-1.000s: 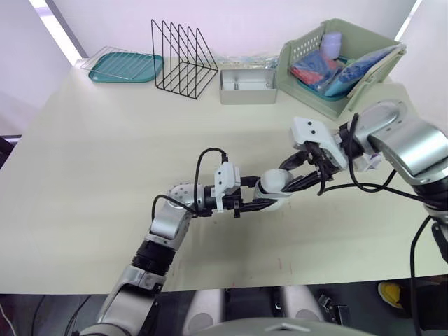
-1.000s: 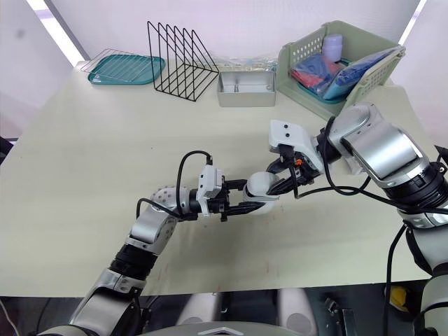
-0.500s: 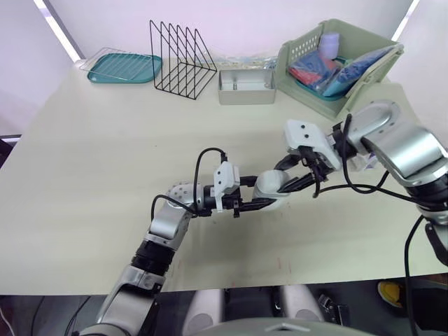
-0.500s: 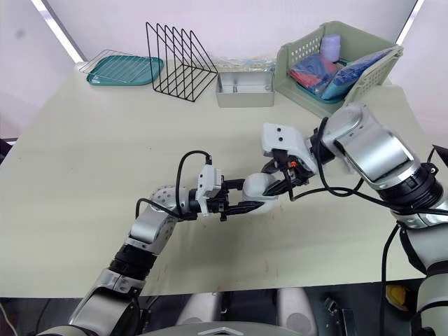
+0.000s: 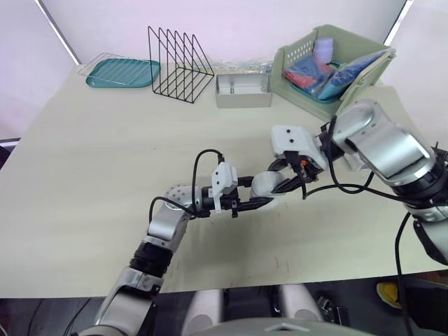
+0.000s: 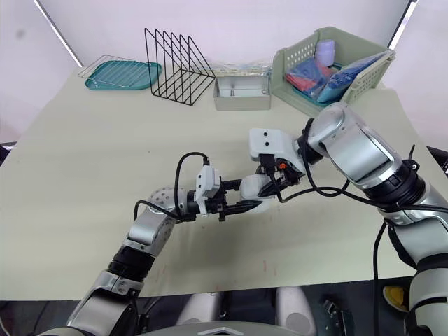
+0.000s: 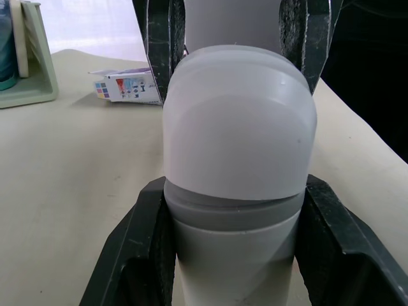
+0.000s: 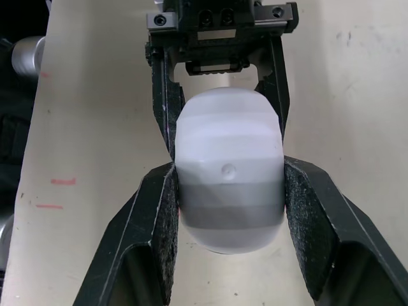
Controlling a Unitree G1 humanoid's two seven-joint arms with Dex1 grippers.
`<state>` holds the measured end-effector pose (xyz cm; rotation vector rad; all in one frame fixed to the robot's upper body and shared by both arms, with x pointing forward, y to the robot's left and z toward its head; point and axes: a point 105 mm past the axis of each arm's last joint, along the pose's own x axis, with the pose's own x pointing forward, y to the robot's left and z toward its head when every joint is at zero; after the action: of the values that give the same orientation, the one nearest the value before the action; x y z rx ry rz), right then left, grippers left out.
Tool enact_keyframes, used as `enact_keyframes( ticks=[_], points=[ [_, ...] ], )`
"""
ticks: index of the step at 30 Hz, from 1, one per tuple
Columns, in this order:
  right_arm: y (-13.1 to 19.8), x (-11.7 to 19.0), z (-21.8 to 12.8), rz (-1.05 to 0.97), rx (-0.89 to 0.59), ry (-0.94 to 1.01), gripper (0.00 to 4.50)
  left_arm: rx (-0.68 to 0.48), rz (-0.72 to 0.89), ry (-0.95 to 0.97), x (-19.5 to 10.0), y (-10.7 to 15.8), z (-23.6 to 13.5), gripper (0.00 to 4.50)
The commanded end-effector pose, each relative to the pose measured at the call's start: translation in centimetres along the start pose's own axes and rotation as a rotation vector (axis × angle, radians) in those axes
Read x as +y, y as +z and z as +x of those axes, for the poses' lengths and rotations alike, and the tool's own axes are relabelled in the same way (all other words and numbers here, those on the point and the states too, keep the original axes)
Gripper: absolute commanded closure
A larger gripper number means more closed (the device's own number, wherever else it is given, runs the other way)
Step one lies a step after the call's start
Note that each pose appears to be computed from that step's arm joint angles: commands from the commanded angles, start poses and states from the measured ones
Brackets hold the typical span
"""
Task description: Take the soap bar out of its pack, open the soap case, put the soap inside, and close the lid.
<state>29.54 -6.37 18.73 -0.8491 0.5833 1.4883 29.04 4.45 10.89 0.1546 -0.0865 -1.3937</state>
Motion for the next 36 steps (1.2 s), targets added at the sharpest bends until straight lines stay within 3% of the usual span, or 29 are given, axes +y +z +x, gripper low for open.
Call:
enact_keyframes(
  ticks=[1, 7, 36],
  points=[
    [-2.7, 0.3, 2.3, 0.107, 0.113, 0.055, 2.70, -0.033, 0.060, -0.043, -0.6, 1.3, 0.8, 2.58],
    [-3.3, -0.6, 2.5, 0.095, 0.176, 0.036, 2.70, -0.038, 0.060, -0.044, -0.7, 1.3, 0.9, 2.58],
    [-3.1, -1.0, 5.4, 0.179, 0.146, 0.075, 2.70, -0.045, 0.094, -0.055, -0.8, 1.6, 1.1, 2.58]
  ],
)
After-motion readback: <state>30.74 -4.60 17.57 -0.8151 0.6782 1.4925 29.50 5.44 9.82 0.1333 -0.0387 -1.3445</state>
